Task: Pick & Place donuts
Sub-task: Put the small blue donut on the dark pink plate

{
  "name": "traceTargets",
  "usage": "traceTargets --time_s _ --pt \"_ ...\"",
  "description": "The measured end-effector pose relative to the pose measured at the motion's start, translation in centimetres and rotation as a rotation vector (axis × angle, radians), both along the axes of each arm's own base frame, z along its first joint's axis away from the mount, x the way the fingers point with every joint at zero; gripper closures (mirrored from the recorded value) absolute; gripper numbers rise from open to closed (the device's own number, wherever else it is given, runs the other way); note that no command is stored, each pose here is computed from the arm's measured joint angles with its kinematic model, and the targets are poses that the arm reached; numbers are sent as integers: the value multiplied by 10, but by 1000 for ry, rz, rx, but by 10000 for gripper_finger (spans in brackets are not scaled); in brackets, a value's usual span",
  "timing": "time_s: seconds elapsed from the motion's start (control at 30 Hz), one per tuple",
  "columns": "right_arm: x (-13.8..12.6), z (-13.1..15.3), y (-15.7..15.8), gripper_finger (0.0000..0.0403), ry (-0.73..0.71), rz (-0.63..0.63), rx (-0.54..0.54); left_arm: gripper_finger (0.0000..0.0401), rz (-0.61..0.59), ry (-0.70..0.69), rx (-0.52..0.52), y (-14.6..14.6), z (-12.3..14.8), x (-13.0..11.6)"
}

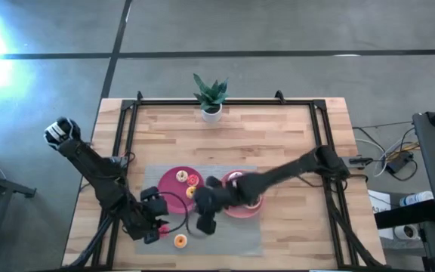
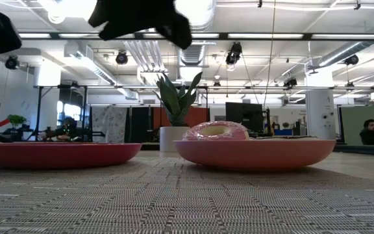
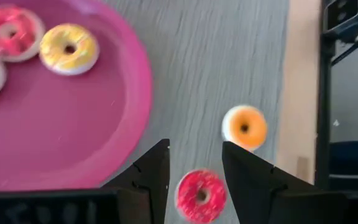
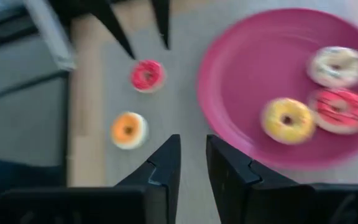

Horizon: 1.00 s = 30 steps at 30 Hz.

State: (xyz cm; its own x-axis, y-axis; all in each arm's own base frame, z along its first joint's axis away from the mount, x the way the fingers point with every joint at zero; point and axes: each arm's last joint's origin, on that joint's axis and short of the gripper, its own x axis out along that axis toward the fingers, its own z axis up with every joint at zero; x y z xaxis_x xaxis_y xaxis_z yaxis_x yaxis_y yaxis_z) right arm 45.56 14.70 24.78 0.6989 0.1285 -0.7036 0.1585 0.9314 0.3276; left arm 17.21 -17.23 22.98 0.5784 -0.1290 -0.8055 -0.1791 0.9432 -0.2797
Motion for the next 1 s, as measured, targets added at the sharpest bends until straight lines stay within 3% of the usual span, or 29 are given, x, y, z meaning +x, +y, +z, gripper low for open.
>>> traceTargets --time_s 0.17,0.5,0.63,0.83,1.0 --pt "0 5 -39 339 -90 75 198 280 22 10 46 7 5 -10" --pt "-60 35 -63 340 -136 47 242 280 117 -68 173 15 4 -11" --pt "-89 40 -68 340 -118 27 320 280 70 -61 218 12 -1 -8" --pt "-122 25 -62 340 -115 28 486 280 -78 -109 251 0 -12 3" --pt "-149 2 -54 340 -79 -60 504 280 -148 -100 244 -7 -24 19"
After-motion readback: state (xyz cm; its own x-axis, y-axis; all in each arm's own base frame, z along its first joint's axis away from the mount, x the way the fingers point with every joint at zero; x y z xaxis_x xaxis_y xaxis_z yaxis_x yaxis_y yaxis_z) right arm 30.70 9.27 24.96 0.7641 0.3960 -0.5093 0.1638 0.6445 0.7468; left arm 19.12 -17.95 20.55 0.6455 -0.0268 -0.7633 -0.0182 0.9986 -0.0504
